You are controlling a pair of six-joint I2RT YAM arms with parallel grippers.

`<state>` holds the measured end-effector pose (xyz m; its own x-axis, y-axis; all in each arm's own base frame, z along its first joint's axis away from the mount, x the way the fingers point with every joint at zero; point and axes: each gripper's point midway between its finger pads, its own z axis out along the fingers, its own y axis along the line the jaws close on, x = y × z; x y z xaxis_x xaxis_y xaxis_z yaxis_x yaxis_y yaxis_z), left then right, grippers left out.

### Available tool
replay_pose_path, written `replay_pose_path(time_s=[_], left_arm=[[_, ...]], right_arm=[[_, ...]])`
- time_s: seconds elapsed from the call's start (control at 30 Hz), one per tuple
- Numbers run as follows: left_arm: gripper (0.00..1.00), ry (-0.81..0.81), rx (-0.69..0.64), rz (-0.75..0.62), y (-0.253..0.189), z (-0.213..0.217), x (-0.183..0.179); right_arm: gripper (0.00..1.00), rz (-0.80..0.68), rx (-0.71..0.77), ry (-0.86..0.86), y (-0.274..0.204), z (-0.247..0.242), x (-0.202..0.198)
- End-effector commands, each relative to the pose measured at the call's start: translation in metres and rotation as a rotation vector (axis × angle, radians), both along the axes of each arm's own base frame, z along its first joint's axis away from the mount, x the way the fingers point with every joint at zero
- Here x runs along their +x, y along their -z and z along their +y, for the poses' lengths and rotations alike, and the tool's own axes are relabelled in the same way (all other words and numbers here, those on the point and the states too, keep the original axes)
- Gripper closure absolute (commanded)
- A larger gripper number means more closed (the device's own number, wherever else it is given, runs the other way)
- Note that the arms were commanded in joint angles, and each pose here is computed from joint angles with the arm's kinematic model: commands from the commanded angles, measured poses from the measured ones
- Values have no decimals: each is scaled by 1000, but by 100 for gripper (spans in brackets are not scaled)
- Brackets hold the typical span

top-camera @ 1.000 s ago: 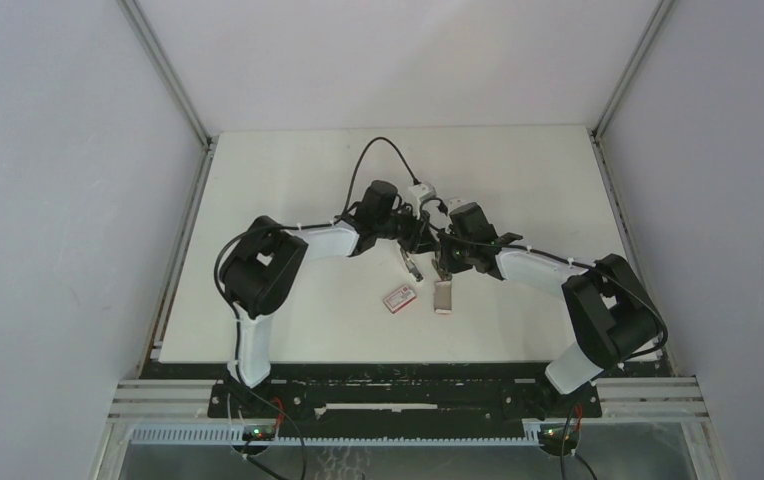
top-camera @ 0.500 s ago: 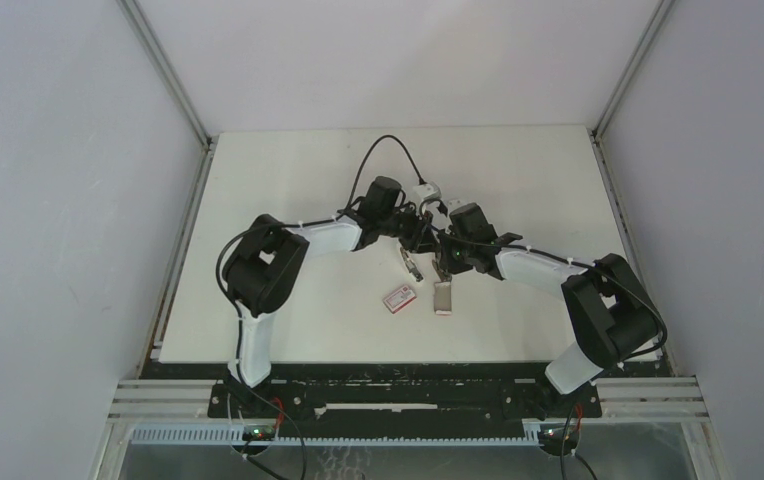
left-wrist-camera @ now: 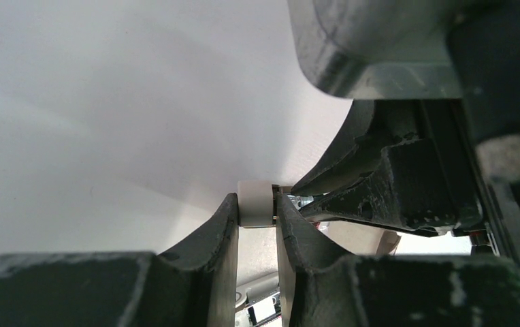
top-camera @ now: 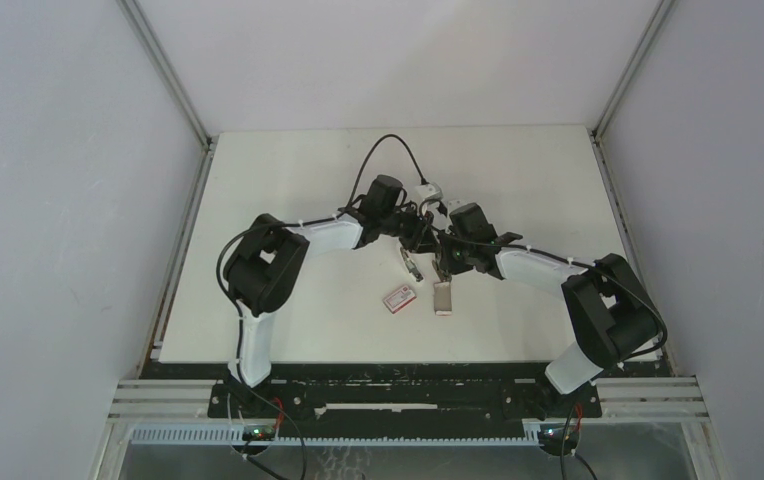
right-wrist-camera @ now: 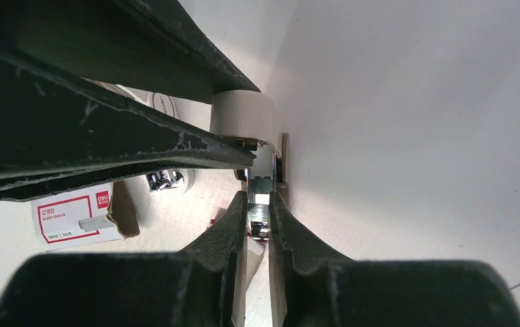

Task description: Load the staples into the stapler

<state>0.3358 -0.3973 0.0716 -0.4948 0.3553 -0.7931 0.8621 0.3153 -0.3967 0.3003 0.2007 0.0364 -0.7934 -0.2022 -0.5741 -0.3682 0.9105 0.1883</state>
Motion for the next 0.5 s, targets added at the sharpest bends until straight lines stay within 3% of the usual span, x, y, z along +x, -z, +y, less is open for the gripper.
replay_pose_path(time_s=[0.0, 0.47], left_arm=[[97, 46, -24, -28, -14, -10, 2], [98, 51, -28, -35, -18, -12, 3]], right_arm=[[93, -49, 26, -12, -16, 7, 14], [93, -22, 21, -20, -8, 8, 13]])
